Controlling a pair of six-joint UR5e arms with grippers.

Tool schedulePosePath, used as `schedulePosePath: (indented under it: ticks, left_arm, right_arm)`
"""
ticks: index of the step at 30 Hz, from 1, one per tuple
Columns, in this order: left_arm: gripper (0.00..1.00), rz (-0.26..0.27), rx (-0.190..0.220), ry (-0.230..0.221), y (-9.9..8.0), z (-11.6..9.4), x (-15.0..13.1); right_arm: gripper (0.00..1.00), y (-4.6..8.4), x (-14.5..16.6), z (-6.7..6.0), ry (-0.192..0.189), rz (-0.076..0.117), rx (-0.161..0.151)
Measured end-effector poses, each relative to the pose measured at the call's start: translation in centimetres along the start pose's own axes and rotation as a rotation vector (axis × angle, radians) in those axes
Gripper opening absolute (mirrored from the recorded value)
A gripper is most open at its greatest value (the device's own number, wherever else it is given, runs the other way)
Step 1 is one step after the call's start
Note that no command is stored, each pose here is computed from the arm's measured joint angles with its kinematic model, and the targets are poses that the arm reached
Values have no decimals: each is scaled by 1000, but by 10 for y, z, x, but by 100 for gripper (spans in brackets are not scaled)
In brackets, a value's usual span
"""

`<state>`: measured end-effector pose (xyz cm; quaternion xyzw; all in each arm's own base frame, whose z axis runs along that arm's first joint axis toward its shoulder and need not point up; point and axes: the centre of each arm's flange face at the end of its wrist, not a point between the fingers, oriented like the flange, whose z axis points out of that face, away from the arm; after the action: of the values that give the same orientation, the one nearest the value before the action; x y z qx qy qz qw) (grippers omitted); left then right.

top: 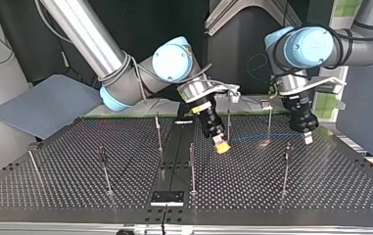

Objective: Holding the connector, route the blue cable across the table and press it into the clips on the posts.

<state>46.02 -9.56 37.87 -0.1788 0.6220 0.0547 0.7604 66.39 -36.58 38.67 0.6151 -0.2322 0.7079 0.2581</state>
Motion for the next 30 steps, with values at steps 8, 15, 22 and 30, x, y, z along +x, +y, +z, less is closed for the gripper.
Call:
schedulePosePath:
  ticks: [8, 15, 22, 30]
  left_arm:
    - [0, 6, 17, 9, -1, 17, 0]
    - [0, 1, 18, -8, 3, 26, -6]
    - [0, -9, 35, -14, 6, 39, -6]
    - [0, -44, 56, -17, 9, 67, 0]
  right_arm:
    - [0, 4, -15, 6, -20, 3, 4]
    - [0, 3, -16, 7, -22, 2, 6]
    - [0, 2, -2, 12, -1, 3, 7]
    - [0, 10, 16, 20, 28, 3, -2]
